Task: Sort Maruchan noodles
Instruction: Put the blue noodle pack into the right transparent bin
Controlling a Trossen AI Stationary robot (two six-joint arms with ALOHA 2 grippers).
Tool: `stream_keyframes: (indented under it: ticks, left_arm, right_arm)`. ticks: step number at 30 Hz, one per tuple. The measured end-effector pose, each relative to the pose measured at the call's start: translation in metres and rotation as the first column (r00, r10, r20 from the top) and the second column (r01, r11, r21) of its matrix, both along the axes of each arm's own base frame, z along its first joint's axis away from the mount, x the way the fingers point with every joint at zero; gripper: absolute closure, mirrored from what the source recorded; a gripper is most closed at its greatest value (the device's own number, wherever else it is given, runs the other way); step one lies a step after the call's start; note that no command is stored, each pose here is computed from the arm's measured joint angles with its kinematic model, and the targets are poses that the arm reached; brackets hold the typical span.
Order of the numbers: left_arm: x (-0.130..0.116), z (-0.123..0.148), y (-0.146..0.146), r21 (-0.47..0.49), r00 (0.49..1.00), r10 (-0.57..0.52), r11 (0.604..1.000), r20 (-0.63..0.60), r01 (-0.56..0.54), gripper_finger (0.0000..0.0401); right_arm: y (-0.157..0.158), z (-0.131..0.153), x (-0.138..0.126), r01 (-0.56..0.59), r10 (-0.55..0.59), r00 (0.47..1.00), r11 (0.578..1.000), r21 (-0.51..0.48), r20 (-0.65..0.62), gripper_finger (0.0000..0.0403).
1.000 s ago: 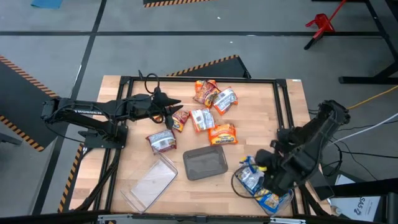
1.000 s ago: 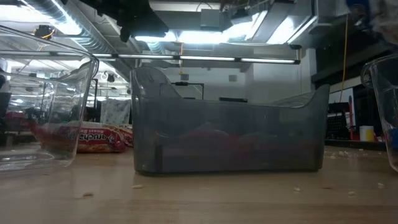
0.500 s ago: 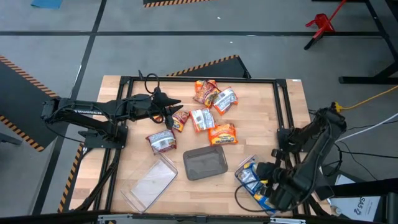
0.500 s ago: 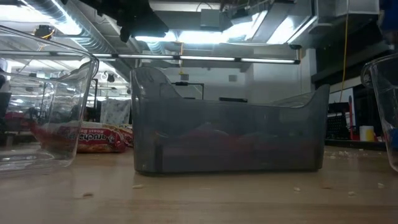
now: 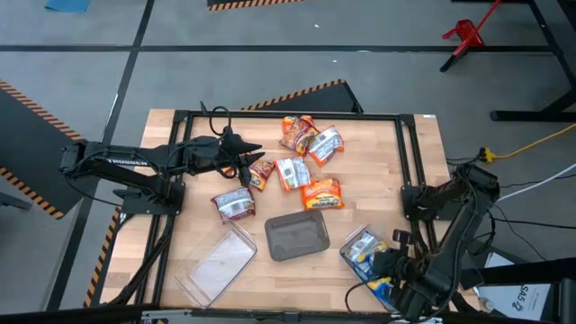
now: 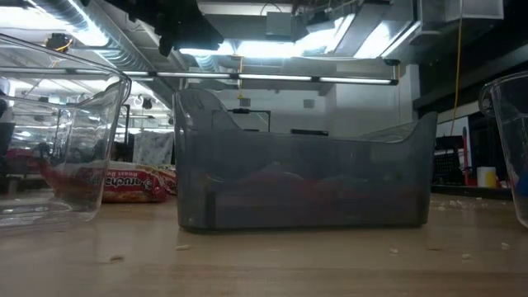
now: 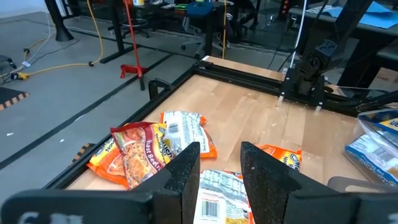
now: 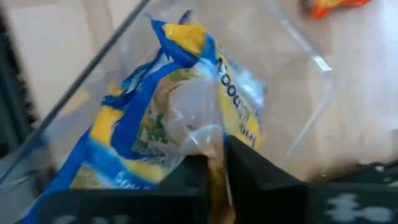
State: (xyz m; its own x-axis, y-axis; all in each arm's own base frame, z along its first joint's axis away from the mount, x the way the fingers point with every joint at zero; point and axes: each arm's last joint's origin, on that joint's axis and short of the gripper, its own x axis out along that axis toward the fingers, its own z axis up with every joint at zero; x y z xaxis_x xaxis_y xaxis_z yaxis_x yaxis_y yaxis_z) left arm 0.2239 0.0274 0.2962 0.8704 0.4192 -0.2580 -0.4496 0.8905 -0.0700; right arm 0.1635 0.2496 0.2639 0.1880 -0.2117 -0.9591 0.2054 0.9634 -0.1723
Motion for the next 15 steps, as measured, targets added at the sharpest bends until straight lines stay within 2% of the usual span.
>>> stream_keyframes:
  ticks: [5,9,12,15]
  left_arm:
    - [0.0,0.0,0.0,0.0,1.0,0.0,1.0,-0.001,0.0,0.0292]
    - [0.0,-0.001,0.0,0.0,1.0,0.0,1.0,-0.008,0.0,0.0292]
    - [0.0,-0.002,0.0,-0.001,1.0,0.0,1.0,-0.017,0.0,0.0292]
    - [-0.001,-0.002,0.0,-0.001,1.0,0.0,1.0,-0.019,0.0,0.0292]
  right_arm:
    - [0.005,-0.001,0.001,-0.016,0.02,0.999,0.997,0.078,-0.049,0.0273]
    - [0.013,-0.001,0.003,0.015,0.0,0.997,0.979,0.201,-0.076,0.021]
    - [0.021,0.001,0.005,0.059,-0.029,0.995,0.944,0.324,-0.097,0.0187]
    - [0.026,0.007,0.005,0.116,-0.057,0.987,0.895,0.431,-0.148,0.0182]
